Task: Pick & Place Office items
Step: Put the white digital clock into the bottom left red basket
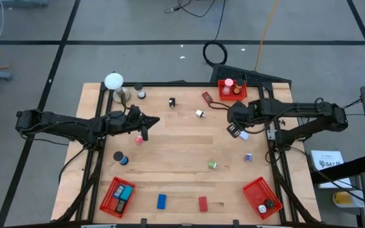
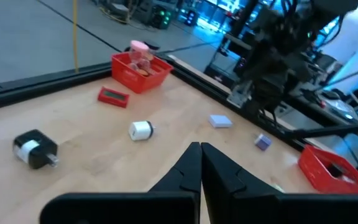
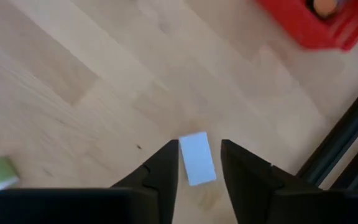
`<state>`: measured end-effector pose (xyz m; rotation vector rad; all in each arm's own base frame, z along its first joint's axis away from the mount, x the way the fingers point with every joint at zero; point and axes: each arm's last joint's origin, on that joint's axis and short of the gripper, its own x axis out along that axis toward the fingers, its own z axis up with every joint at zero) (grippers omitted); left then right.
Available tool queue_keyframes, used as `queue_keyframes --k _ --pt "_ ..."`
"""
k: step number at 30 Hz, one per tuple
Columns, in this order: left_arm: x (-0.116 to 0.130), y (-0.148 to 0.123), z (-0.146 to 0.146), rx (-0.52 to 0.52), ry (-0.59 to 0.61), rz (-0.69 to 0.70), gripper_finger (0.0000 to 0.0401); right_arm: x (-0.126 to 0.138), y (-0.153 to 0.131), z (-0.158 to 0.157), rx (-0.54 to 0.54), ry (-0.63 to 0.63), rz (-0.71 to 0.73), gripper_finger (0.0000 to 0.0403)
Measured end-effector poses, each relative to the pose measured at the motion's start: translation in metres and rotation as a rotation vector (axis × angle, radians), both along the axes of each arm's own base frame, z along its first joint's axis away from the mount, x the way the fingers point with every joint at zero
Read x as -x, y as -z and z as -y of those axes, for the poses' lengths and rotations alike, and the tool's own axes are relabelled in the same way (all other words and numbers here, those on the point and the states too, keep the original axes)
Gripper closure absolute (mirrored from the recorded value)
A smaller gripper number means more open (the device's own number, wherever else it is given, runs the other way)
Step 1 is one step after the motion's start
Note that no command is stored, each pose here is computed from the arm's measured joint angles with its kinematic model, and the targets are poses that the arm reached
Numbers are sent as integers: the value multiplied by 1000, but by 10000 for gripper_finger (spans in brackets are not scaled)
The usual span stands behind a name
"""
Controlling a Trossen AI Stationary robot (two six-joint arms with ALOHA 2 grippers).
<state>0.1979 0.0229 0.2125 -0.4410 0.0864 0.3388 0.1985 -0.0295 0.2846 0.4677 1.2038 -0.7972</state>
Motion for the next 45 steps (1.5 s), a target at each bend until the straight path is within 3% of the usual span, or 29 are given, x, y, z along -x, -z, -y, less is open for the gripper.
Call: queue_keyframes --k 5,11,19,27,36,45 --pt "0 0 -1 18 -24 2 386 12 26 3 -64 30 -72 253" --pt "0 1 -1 5 -22 -12 398 18 64 5 -113 40 -67 214" --pt "0 1 -1 -5 -20 -15 383 30 103 9 -179 56 -79 187" --pt "0 1 -1 -10 -19 -16 398 35 126 8 -211 55 -46 189" --pt "0 2 -1 -9 -19 -19 381 38 136 7 -199 102 -25 193" --pt "0 2 -1 3 -21 -18 397 37 135 8 -201 137 -11 265"
